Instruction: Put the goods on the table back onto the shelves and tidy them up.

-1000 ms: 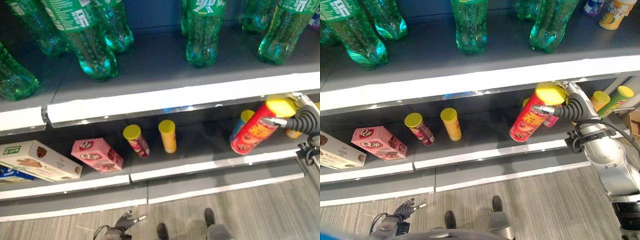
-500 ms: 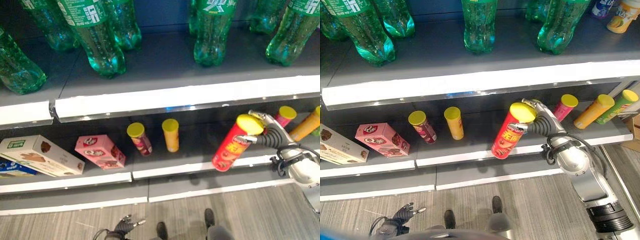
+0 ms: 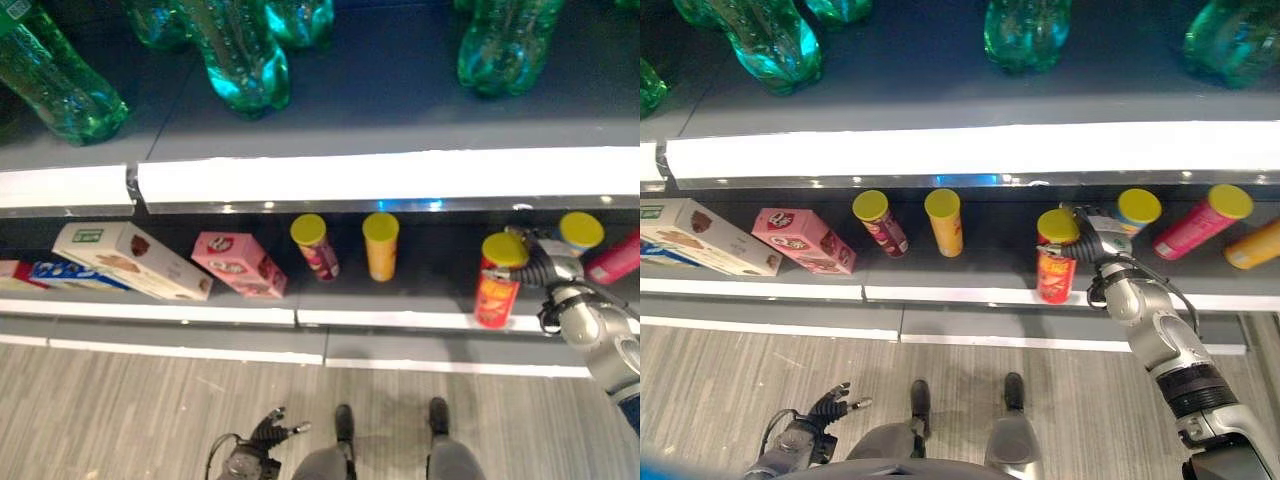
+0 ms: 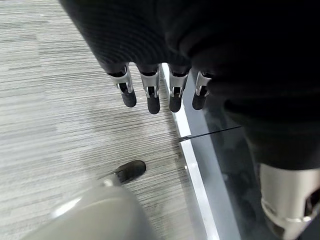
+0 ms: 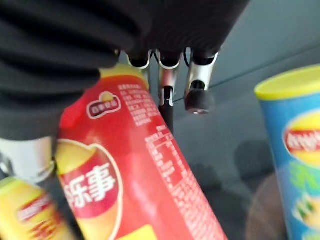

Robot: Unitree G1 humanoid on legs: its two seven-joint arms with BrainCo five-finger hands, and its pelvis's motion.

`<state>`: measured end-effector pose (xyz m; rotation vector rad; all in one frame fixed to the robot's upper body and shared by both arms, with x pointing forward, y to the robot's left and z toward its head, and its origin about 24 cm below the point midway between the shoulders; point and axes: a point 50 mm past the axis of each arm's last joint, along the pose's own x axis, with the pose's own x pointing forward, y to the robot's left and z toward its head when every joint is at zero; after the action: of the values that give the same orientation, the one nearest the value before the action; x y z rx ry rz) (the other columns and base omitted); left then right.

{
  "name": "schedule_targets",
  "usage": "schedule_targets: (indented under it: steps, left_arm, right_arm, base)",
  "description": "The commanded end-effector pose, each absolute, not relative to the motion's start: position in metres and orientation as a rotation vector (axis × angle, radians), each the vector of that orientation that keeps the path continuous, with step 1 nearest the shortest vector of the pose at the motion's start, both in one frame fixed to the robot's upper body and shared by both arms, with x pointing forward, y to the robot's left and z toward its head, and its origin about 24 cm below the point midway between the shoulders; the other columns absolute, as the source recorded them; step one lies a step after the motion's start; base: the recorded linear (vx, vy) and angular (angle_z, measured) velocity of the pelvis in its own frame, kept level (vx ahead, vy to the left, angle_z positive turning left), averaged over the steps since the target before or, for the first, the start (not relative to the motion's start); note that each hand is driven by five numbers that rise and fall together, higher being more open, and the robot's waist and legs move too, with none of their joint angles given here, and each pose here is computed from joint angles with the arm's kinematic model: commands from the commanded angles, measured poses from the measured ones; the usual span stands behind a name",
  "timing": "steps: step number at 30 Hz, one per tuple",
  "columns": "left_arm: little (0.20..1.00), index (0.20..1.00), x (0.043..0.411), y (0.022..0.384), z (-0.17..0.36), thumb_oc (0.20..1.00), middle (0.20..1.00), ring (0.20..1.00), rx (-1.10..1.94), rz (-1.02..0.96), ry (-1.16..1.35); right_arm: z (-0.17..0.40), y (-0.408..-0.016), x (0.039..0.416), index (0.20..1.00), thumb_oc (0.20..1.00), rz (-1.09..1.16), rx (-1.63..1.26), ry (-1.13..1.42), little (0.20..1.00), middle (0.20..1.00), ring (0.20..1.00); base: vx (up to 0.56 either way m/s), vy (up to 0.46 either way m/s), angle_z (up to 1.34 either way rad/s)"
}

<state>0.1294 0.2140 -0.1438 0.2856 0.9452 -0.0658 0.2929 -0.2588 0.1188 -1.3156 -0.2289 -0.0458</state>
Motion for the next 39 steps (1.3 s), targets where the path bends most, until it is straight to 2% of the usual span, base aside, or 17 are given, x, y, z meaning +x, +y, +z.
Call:
schedule_targets:
  steps: [1,2,8,9,17,39]
  left_arm:
    - [1.000,1.000,0.150,0.236,-0.132,1.000,1.000,1.000,0.351,-0.021,0.886]
    - [1.000,1.000,0.161,0.218,-0.129,1.000,1.000,1.000,0.389,-0.115,0.831]
    - [1.000,1.000,0.168,0.214,-0.126,1.000,1.000,1.000,0.398,-0.127,0.802]
    - [1.000,1.000,0.175,0.212,-0.122,1.000,1.000,1.000,0.412,-0.135,0.769]
    - [1.000,1.000,0.179,0.204,-0.121,1.000,1.000,1.000,0.412,-0.145,0.746]
    - [1.000,1.000,0.177,0.201,-0.122,1.000,1.000,1.000,0.424,-0.141,0.735]
  right_arm:
    - [0.156,-0.245,0.301,0.200,0.200,-0.120,-1.298,-0.429,0.200,0.200,0.200]
    - [0.170,-0.257,0.314,0.200,0.200,-0.277,-1.423,-0.477,0.200,0.200,0.200]
    - [0.175,-0.257,0.321,0.200,0.200,-0.319,-1.446,-0.502,0.200,0.200,0.200]
    - [0.185,-0.257,0.328,0.200,0.200,-0.388,-1.435,-0.536,0.200,0.200,0.200]
    - [0.196,-0.258,0.338,0.200,0.200,-0.501,-1.387,-0.565,0.200,0.200,0.200]
    - [0.161,-0.266,0.328,0.200,0.200,-0.513,-1.328,-0.465,0.200,0.200,0.200]
  base:
    - [0.03,0.021,0.10]
    - [0.02,0.020,0.05]
    - [0.00,0.022,0.20]
    - [-0.04,0.048,0.06]
    - [-0.01,0.021,0.13]
    - [0.00,0.002,0.02]
